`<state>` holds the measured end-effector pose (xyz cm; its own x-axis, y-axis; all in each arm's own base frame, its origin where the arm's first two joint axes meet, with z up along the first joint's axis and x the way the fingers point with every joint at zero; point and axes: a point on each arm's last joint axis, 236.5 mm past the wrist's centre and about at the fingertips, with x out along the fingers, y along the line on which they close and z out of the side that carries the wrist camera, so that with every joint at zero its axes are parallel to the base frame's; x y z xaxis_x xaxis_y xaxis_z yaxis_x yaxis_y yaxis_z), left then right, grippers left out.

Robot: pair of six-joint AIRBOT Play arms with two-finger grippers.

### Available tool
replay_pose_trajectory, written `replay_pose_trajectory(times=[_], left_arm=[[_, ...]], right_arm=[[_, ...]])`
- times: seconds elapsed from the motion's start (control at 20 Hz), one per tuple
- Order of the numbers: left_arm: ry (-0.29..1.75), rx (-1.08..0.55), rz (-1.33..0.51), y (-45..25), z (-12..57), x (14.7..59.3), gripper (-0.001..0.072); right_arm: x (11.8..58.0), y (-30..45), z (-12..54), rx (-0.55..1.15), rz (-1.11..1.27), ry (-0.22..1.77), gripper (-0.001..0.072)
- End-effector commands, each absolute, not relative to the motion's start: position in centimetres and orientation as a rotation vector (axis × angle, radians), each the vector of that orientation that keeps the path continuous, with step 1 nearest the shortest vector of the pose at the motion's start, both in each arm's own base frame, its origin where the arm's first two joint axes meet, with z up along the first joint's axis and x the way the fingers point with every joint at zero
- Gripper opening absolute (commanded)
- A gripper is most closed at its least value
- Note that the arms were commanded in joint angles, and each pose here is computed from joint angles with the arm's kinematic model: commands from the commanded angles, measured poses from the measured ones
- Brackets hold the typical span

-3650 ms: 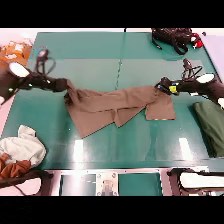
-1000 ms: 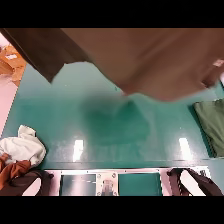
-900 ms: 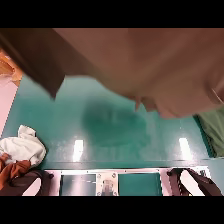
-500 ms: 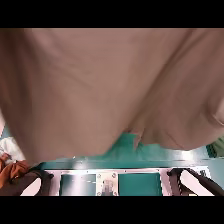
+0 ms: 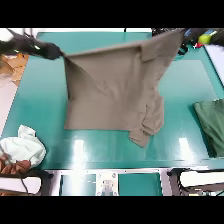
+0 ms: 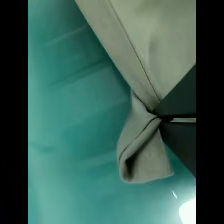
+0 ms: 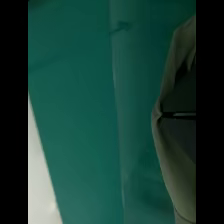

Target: Fold the shirts.

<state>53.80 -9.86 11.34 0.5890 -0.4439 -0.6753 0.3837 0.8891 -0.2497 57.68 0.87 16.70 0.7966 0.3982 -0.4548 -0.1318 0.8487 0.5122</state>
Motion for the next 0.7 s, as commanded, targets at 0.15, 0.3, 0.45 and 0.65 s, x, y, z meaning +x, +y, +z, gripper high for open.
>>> replay_pose_trajectory(times=[0.15,0.3,0.45,0.65], left_arm=[[0.93,-0.266,-0.466,-11.0,0.2,57.2,0.0307],[0.988,-0.32,-0.46,-9.5,0.9,56.2,0.0668],[1.125,-0.377,-0.499,-6.2,3.0,52.8,0.0668],[1.354,-0.475,-0.477,-2.0,1.9,47.4,0.0667]], right_arm=[[59.8,1.9,0.0,0.614,0.256,0.869,0.016],[57.7,-0.7,0.4,0.65,0.267,0.929,0.0337],[52.9,-4.7,1.2,0.718,0.295,1.044,0.0286],[43.9,-7.1,-2.3,0.811,0.223,1.238,0.0285]])
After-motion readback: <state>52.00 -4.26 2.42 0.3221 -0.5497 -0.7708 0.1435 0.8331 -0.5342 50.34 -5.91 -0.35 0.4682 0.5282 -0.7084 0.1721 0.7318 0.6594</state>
